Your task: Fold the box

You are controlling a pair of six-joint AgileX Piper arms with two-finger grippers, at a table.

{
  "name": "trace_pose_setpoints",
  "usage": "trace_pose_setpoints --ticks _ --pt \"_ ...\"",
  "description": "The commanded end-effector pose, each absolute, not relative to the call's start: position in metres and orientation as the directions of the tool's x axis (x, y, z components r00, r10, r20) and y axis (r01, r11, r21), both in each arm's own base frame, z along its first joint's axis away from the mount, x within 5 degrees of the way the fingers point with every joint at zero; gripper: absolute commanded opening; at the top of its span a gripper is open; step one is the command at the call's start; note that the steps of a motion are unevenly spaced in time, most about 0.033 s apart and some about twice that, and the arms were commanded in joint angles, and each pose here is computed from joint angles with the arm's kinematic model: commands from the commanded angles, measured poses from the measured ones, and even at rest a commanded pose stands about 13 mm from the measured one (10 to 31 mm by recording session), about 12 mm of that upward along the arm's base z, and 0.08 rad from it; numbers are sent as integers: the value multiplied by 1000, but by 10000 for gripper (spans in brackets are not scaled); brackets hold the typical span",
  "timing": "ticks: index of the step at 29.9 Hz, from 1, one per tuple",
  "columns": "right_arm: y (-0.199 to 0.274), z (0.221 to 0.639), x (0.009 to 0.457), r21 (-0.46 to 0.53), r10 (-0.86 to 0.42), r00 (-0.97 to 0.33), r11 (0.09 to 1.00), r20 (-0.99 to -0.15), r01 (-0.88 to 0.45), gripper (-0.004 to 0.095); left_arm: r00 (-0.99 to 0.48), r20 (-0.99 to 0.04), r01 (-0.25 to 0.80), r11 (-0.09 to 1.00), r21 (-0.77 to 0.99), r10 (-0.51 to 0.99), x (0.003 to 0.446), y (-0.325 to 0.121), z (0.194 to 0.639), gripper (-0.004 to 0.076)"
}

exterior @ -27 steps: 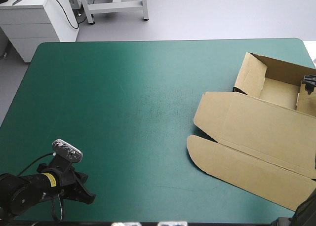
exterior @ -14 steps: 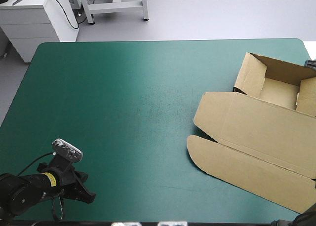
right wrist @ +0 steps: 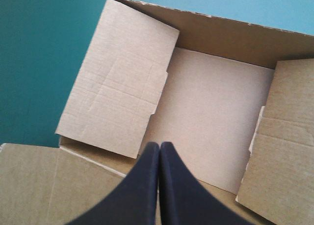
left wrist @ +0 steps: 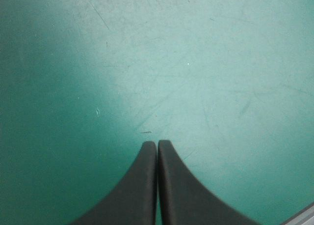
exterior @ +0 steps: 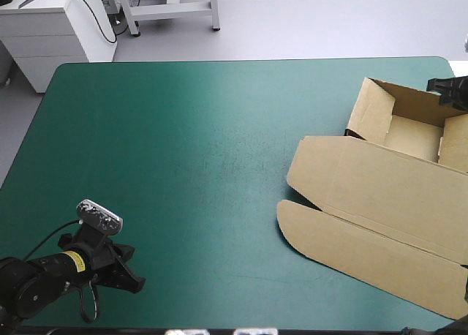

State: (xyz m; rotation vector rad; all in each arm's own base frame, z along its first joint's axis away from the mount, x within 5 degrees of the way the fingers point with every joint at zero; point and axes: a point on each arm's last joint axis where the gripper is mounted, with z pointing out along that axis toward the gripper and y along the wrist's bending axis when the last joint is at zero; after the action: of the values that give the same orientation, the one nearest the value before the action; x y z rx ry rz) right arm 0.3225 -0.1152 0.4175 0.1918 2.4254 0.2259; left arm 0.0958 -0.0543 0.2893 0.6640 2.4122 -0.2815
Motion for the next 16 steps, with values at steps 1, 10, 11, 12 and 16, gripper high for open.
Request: trace_pose_setpoints --ticks 1,10,11,12,16 --pt "-88 459 301 187 135 -661 982 -738 -8 -17 -643 -679 520 853 -49 354 100 -57 301 -8" --pt "-18 480 266 77 -84 -649 974 -756 -215 -16 -631 -694 518 854 -47 345 101 -58 303 -8" --pt "-12 480 261 70 -98 -650 971 -754 -227 -16 -631 -694 518 854 -47 345 101 -58 303 -8" --pt "-8 480 255 65 -108 -648 969 -754 -237 -16 -631 -694 518 854 -47 345 101 -58 303 -8" --pt "3 468 236 59 -135 -669 964 -731 -259 -16 -640 -681 521 852 -44 356 100 -57 302 -8"
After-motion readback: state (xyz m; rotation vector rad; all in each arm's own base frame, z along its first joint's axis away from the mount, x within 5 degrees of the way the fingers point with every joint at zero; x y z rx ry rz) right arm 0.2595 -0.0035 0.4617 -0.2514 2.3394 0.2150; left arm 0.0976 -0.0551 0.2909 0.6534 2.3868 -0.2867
